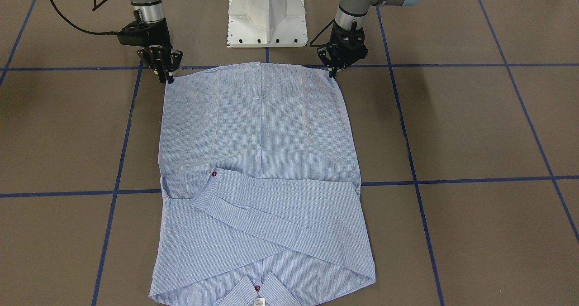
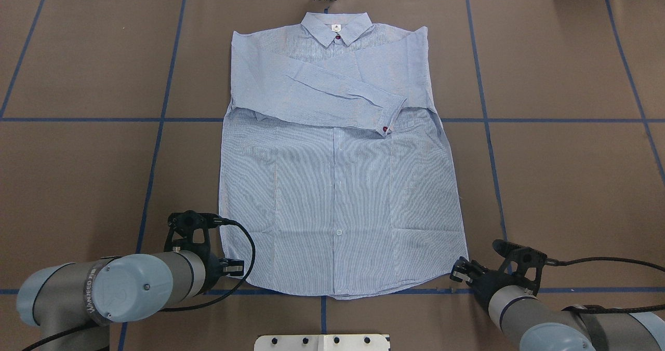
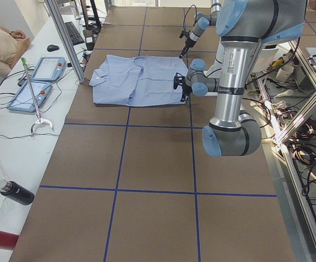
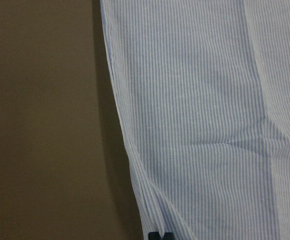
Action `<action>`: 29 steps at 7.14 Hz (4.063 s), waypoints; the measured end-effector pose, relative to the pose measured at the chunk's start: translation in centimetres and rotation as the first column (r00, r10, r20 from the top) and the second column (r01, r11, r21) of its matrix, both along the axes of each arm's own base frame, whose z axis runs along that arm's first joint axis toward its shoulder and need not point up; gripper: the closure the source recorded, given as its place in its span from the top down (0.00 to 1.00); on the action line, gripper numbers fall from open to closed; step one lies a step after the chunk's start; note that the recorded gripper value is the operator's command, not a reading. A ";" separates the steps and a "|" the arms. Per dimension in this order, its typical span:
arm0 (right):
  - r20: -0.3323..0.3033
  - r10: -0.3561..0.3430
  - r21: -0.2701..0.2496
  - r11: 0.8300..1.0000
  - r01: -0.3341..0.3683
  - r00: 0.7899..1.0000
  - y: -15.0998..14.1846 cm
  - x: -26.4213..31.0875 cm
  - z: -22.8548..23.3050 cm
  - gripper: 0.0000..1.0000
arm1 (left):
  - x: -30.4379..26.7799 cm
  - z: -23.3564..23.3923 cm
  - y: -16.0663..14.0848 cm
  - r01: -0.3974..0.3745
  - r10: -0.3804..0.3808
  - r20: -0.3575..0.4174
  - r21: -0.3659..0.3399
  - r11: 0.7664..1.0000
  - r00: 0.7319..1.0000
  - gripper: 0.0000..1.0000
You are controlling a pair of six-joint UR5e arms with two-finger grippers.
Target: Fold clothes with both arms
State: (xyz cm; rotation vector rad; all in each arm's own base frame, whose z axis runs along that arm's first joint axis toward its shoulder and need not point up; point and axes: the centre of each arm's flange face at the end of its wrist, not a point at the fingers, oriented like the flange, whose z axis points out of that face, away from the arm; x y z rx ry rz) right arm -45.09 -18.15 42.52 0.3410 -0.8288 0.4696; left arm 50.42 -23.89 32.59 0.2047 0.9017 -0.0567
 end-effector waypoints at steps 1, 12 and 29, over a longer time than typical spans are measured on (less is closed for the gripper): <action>-0.003 0.003 -0.004 1.000 -0.003 1.000 0.1 -0.4 -0.4 0.00 | 0.0 0.0 0.0 0.000 0.000 0.000 0.000 1.000 1.000 0.00; 0.153 -0.074 -0.142 0.985 0.096 0.986 -1.0 19.1 -21.0 0.00 | -20.9 -17.0 3.5 -0.152 0.157 -0.197 0.039 0.988 0.968 0.00; -0.133 0.036 -0.045 0.998 -0.043 0.990 -41.1 2.2 -13.2 0.00 | -5.0 -0.1 -33.9 0.137 -0.176 0.082 0.348 0.927 0.981 0.00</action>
